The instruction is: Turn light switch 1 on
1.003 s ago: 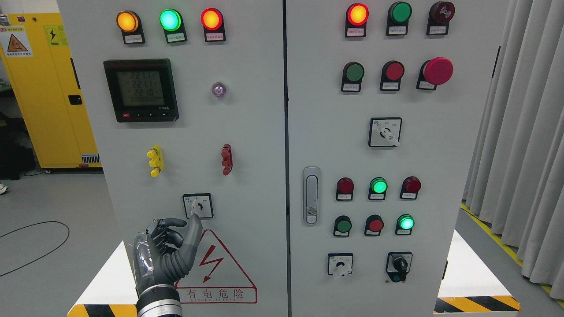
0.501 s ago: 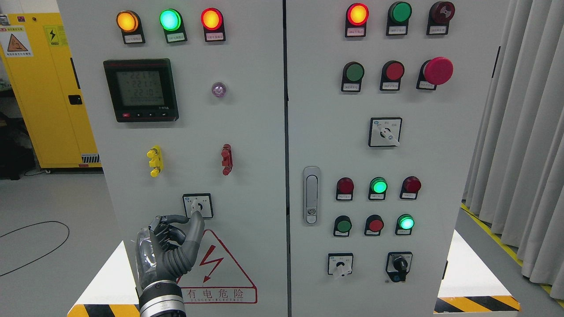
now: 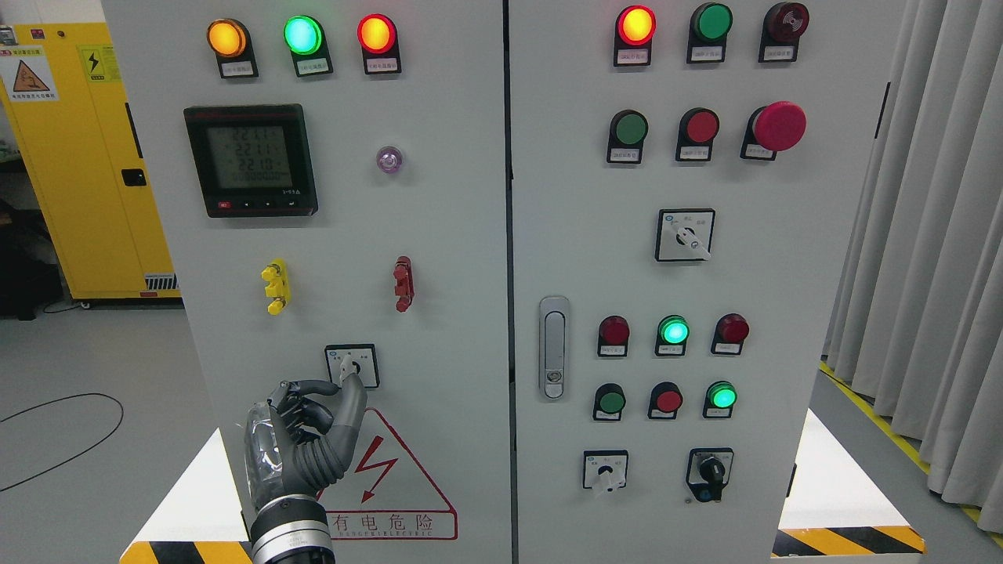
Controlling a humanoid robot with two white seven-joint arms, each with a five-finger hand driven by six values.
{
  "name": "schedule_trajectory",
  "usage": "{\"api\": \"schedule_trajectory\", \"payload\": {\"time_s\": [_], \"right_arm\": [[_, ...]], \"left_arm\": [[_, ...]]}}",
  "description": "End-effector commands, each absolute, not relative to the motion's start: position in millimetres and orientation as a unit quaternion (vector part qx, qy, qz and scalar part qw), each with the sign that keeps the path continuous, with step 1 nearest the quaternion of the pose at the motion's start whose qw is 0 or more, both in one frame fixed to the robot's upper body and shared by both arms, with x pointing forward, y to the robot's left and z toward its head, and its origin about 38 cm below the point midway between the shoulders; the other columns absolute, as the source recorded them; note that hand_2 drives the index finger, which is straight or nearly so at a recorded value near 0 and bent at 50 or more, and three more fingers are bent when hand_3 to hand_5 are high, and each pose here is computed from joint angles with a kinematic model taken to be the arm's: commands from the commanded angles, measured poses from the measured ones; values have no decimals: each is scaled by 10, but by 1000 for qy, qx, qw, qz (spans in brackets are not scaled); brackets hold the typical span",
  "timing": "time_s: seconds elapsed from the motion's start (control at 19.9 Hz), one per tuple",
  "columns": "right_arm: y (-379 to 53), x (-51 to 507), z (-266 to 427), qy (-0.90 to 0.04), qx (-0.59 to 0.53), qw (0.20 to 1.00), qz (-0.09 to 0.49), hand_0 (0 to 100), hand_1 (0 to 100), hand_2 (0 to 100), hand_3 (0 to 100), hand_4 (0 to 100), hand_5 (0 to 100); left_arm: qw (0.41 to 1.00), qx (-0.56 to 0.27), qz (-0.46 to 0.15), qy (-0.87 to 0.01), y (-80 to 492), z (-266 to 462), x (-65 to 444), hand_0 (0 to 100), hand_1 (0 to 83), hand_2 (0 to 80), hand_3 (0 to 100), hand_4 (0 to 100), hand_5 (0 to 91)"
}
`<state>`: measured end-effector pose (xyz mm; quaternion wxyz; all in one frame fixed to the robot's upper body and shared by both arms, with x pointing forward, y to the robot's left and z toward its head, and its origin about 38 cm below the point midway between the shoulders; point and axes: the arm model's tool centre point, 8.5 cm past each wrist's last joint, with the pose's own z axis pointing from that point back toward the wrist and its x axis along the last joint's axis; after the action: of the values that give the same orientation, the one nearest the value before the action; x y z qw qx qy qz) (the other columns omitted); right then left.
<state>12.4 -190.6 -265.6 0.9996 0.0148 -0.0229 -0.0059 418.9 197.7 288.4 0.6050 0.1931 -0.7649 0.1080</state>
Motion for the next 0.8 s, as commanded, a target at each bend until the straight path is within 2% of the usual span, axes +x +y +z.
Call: {"api": "schedule_trajectory", "payload": {"time_s": [0.0, 0.75], "right_arm": [[-1906, 124, -2656, -23, 15, 1000, -6, 0, 500, 40, 0, 0, 0], [-1906, 124, -2656, -23, 15, 1000, -6, 0, 500, 40, 0, 0, 0]], "left_arm": [[609, 193, 104, -762, 1942, 2897, 4209, 268, 671, 571, 919, 859, 797], [616, 191, 102, -757, 1913, 2942, 4243, 261, 661, 576, 922, 865, 799]]}}
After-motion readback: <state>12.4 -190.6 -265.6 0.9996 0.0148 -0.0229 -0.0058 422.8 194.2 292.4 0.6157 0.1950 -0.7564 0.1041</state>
